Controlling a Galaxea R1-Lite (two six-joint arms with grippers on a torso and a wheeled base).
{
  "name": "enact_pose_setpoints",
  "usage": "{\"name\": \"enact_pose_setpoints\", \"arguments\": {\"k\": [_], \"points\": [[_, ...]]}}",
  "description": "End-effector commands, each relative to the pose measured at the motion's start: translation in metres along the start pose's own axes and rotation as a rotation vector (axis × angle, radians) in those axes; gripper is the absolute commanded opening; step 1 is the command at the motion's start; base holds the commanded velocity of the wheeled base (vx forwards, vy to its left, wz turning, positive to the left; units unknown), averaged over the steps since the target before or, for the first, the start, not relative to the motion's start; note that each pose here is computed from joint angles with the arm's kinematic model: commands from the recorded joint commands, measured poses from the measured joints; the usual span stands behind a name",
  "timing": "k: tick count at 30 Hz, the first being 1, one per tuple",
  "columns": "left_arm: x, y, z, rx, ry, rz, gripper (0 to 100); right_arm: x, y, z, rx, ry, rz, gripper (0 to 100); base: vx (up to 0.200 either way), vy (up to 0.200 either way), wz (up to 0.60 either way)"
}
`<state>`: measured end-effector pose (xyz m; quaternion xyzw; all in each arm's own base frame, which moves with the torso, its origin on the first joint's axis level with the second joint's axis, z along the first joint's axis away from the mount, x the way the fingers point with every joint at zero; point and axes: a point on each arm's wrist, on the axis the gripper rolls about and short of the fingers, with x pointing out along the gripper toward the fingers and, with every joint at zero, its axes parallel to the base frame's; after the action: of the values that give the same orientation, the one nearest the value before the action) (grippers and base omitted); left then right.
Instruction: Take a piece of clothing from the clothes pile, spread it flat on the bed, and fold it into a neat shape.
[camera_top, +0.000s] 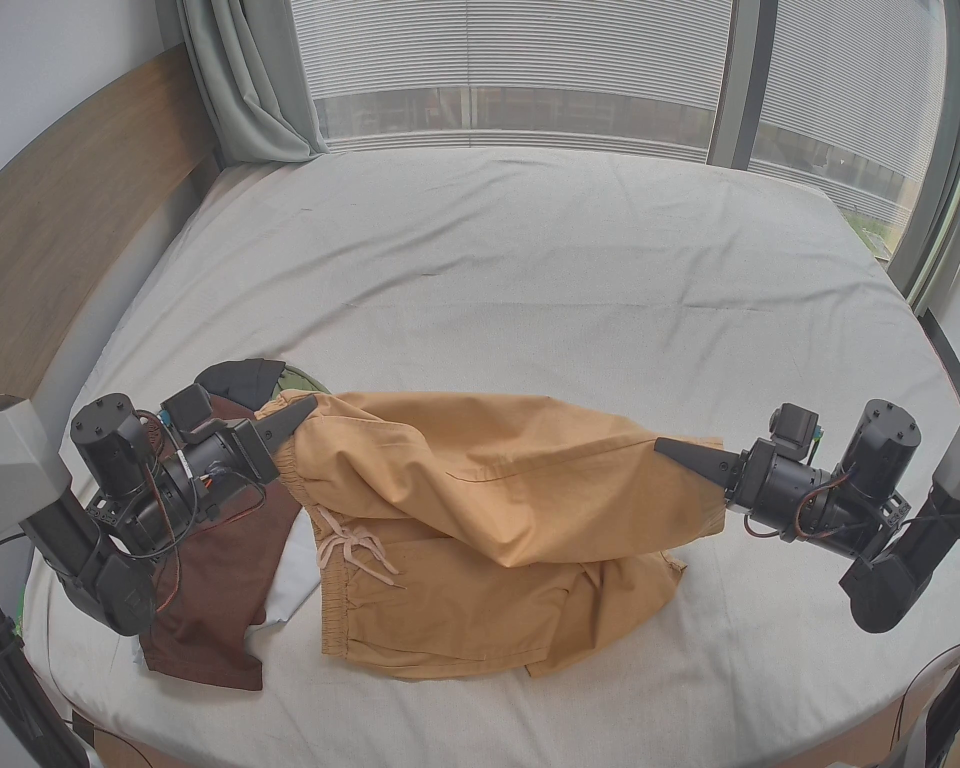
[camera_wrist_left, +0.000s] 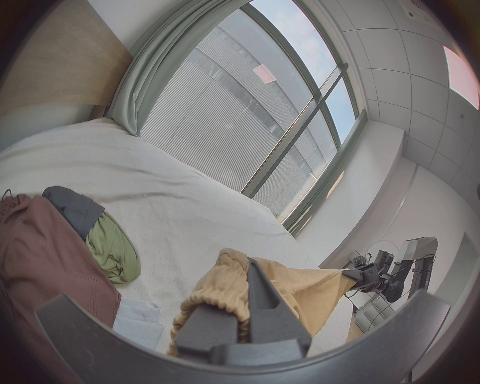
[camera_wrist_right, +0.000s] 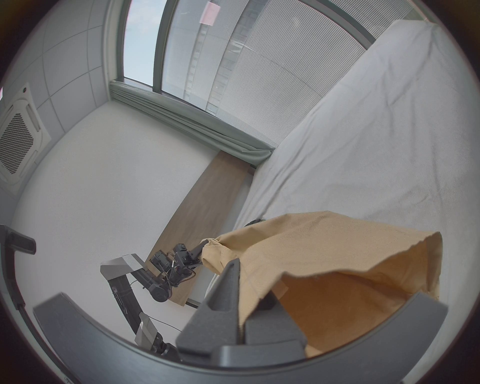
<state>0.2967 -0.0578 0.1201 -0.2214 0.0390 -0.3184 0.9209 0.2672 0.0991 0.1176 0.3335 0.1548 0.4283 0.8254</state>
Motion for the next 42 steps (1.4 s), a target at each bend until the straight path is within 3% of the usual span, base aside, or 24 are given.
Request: {"name": "enact_pose_setpoints", "arguments": {"k": [1,20,42], "points": [[-0.002,-0.006,0.008,0.017,-0.027,-0.016,0,-0.005,0.015,0.009,-0.034,-0.035,0.036,0,0.000,0.000,0.00],[-0.009,-0.018,0.024,0.049,-0.063,-0.064,0,-0.013,0.034,0.027,-0.035,-0.105,0.078,0,0.000,0.000,0.00],[-0.014,-0.008,0.025,0.049,-0.059,-0.042,0,-0.026,0.022,0.050,-0.068,-0.188,0.027,0,0.000,0.000,0.00]]}}
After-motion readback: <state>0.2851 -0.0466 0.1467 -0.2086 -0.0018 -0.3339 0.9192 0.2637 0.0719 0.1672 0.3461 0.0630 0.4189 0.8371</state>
